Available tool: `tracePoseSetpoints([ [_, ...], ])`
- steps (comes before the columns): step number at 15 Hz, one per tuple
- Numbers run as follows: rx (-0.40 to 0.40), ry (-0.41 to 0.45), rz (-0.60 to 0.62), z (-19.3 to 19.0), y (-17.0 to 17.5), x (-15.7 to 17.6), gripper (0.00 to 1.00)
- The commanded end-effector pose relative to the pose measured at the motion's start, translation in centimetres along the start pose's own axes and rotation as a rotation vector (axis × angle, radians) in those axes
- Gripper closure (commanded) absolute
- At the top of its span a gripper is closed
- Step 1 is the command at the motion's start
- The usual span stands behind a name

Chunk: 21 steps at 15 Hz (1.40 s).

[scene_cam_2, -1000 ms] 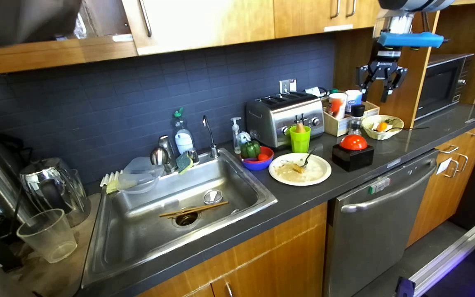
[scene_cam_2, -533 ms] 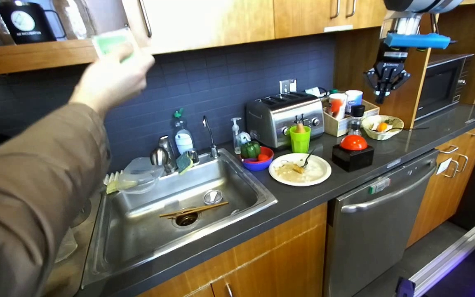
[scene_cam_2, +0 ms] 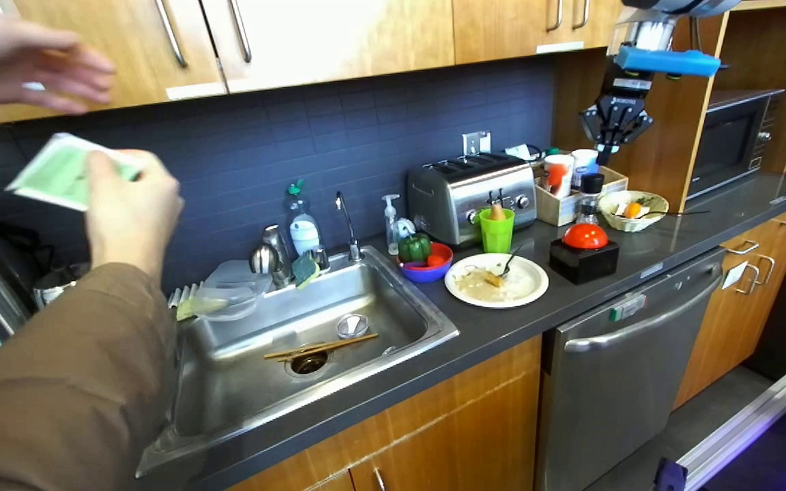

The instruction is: Press the orange button

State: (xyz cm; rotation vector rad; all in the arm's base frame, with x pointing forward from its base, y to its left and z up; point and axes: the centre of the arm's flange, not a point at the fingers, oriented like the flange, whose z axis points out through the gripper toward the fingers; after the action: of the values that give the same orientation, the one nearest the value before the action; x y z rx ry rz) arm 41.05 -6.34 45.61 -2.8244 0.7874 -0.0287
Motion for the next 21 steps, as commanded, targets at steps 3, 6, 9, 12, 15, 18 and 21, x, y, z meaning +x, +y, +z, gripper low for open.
tracePoseSetpoints([
  [3, 0.013, 0.007, 0.003, -0.1, -1.2, 0.7, 1.0],
  [6, -0.01, 0.015, 0.007, -0.2, -1.2, 0.7, 1.0],
  [9, -0.043, 0.025, 0.0, 0.0, -1.5, 0.9, 1.0],
  [12, -0.062, 0.033, -0.011, 0.0, -2.3, 1.2, 1.0],
  [15, -0.066, 0.03, -0.021, 0.4, -2.9, 1.6, 1.0],
  [18, -0.061, 0.018, -0.02, 1.1, -2.8, 1.8, 1.0],
  [21, -0.048, 0.002, -0.018, 1.4, -2.8, 2.0, 1.0],
])
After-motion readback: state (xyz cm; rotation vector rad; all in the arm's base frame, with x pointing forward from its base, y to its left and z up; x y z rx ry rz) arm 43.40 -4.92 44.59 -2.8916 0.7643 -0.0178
